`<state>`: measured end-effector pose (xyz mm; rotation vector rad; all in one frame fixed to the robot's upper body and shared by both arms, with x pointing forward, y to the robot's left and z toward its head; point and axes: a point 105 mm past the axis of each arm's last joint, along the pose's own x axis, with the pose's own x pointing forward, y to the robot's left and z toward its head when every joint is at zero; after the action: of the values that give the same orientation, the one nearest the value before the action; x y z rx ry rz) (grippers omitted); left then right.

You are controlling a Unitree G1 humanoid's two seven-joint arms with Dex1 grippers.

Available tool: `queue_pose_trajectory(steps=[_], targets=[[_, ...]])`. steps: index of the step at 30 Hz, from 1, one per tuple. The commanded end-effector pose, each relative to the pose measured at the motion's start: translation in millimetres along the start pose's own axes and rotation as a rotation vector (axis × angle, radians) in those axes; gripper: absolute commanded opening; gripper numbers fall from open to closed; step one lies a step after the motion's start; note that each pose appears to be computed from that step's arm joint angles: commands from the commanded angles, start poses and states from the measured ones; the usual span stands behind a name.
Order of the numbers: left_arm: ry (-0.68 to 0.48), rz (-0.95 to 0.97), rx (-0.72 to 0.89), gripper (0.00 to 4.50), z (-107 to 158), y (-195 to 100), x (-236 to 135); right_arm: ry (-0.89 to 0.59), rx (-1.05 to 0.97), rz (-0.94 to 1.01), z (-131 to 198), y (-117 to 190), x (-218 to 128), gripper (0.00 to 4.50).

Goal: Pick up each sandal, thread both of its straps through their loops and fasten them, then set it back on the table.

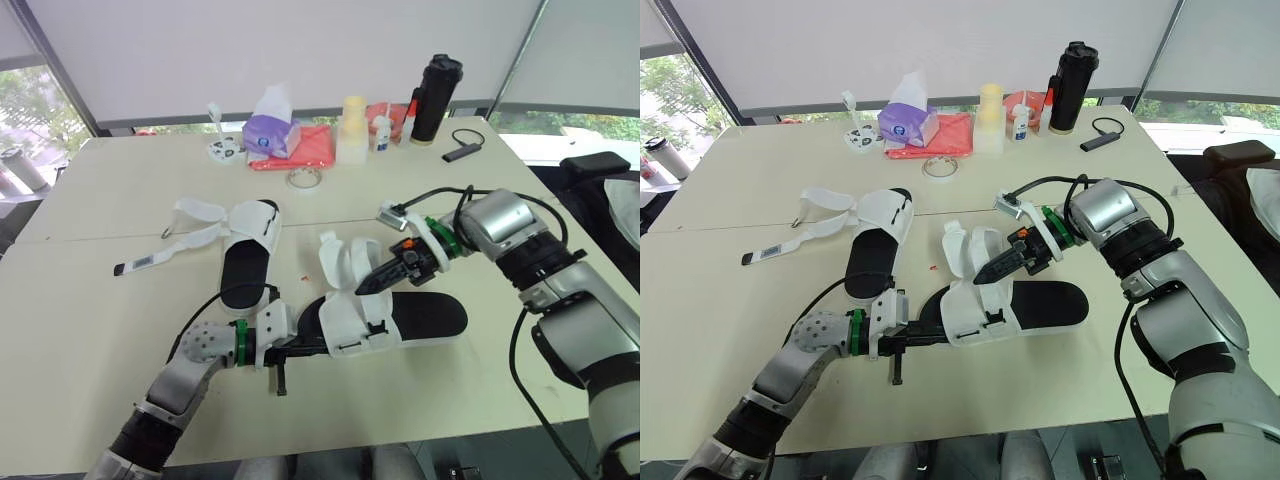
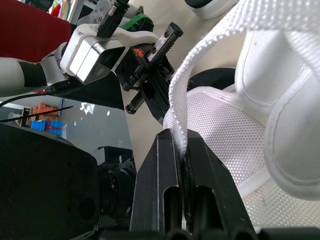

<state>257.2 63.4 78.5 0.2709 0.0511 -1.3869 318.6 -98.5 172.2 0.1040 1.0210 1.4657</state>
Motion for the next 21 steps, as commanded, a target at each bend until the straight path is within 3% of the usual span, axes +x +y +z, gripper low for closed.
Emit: queue_pose_trajectory(steps=[1,21], targets=[[0.009,-0.012,0.005,0.00,-2.2,-3.2,3.4,-0.009,-0.055,0.028,14.1,13.9,-2.1,0.05],[-0.002,-0.008,0.004,0.00,-1.7,-4.4,7.2,0.016,-0.038,0.031,9.2,14.9,-3.8,0.05]])
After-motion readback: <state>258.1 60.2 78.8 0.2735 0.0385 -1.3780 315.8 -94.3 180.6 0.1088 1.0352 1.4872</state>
